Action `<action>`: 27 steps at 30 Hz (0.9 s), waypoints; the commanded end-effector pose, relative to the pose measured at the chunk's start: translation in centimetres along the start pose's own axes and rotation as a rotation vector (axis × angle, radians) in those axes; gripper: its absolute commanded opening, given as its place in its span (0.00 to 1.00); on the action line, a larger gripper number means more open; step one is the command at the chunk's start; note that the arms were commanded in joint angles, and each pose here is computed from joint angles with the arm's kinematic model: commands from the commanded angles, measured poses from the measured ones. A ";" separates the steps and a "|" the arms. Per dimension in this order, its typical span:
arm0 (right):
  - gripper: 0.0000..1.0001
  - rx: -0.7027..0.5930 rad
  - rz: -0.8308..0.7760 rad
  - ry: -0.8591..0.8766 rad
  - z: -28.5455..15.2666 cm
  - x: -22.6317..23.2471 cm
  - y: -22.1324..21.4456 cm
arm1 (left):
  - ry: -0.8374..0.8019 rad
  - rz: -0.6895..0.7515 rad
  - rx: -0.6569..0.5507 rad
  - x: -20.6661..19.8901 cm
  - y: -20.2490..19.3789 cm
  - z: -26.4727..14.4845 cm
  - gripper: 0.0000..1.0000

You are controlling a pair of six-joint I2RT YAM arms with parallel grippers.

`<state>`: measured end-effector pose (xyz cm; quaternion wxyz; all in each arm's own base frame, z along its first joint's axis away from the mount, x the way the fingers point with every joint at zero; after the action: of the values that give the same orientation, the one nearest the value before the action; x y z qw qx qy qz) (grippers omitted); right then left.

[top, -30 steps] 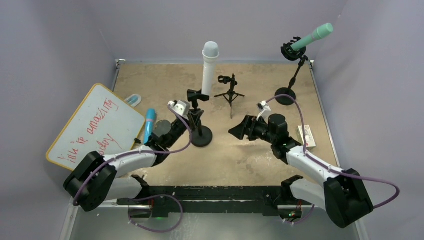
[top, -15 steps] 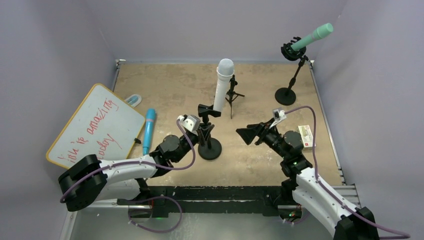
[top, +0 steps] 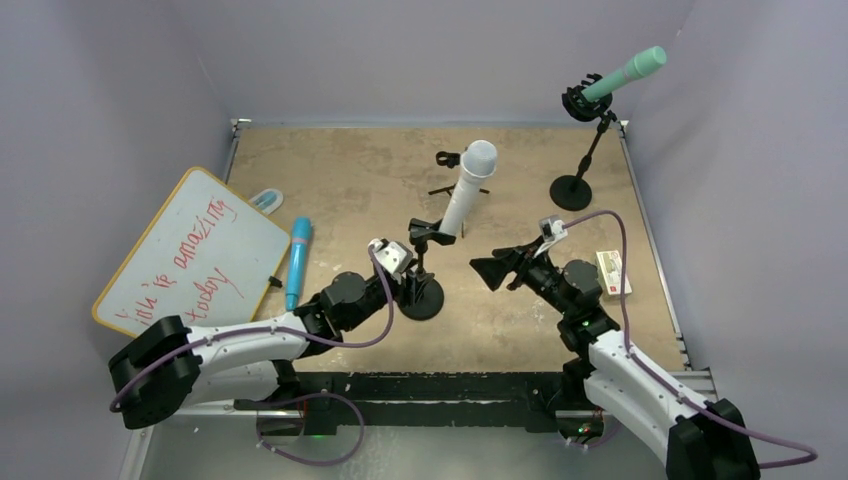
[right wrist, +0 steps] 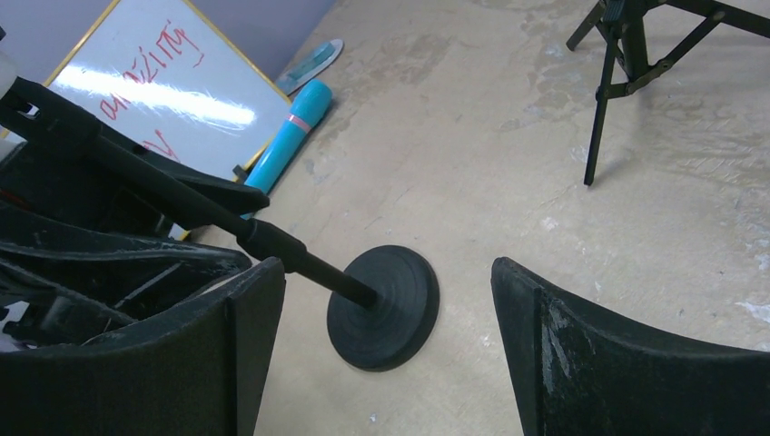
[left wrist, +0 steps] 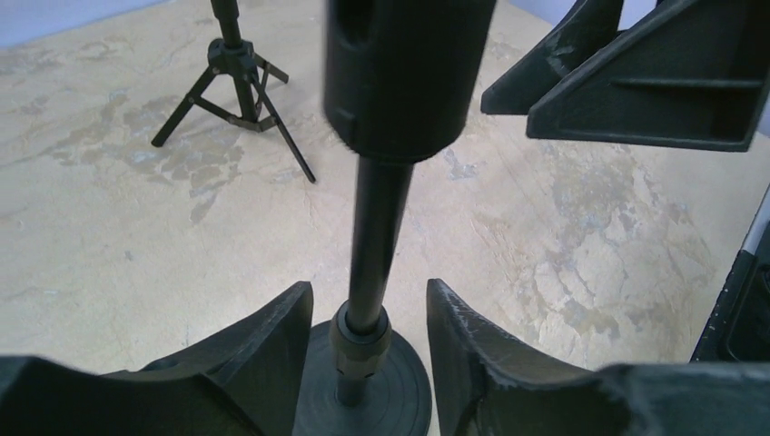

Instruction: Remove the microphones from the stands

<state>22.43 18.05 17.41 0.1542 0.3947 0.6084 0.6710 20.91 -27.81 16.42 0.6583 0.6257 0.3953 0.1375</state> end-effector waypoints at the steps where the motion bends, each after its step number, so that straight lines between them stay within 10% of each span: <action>1: 0.85 -0.045 -0.050 0.051 0.3 0.6 0.8 | -0.049 0.066 -0.046 -0.7 1.7 -0.7 0.50; 27: 0.86 -0.014 -0.077 0.145 1.3 2.1 -0.4 | -0.608 0.345 -0.084 -3.1 6.5 -0.6 0.56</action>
<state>21.83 20.04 16.47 0.1221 0.3489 0.6334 0.6798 21.16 -27.51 20.39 0.7073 0.6904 0.1365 0.0666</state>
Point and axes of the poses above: each gripper's point midway between its finger pads, its own z axis out along the fingers, its own x axis along the line the jaws close on, y = z × x, the point moved 2 cm from there along -z, back along the fingers, and after that the axes turned 14 degrees about -z, right-handed, at the moved point
